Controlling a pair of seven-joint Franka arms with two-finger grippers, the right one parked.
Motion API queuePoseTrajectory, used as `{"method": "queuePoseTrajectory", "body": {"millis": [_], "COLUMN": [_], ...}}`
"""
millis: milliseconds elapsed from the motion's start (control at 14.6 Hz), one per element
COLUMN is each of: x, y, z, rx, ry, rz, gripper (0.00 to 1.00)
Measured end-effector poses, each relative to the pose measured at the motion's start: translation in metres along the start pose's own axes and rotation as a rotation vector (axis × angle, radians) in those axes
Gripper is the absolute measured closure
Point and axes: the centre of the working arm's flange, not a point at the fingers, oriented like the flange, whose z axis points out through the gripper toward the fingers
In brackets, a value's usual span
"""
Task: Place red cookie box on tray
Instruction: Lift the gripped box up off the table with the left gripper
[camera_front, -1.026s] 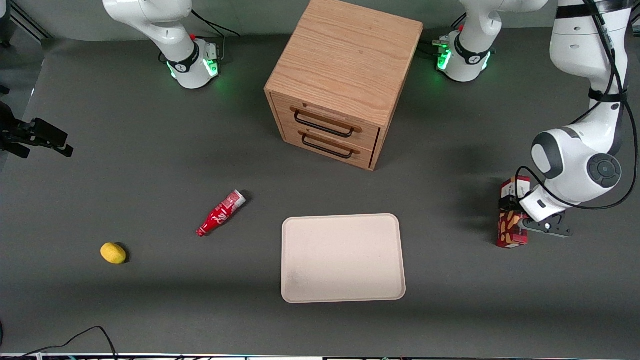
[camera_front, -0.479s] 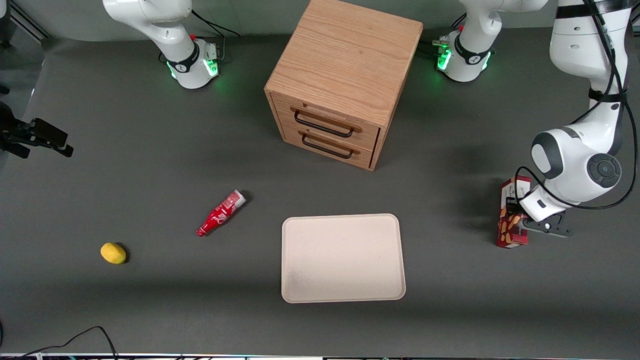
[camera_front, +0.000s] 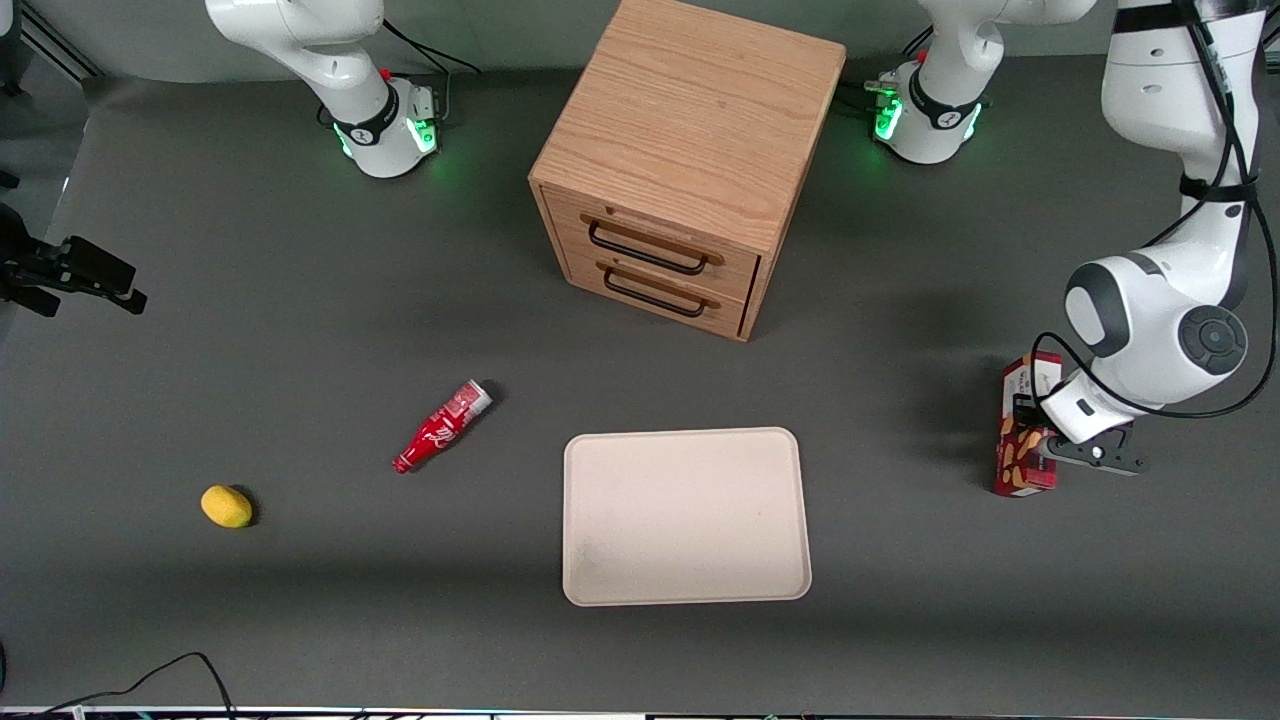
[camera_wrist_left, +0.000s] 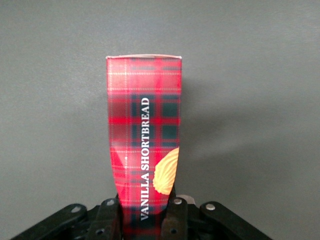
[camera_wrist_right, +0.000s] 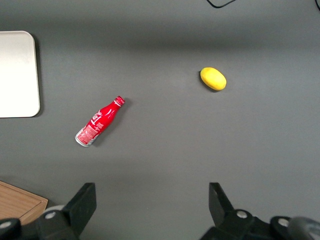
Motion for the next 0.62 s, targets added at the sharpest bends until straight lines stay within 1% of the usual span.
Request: {"method": "queuePoseTrajectory", "body": {"millis": [205, 274, 342, 479, 615], "x": [0.008, 0.011, 0.015, 0.023, 0.029], "y": [0.009, 0.012, 0.013, 0.017, 0.023], "z": [-0.058, -0.086, -0.114, -0.179, -0.239], "rx": [-0.06, -0.08, -0.086, -0.077, -0.075], "ry": [-0.023, -0.043, -0.068, -0.113, -0.126], "rz": [0.017, 0.028, 0.032, 0.019, 0.016], "gripper": [0.7, 0.7, 0.7, 0.7, 0.7]}}
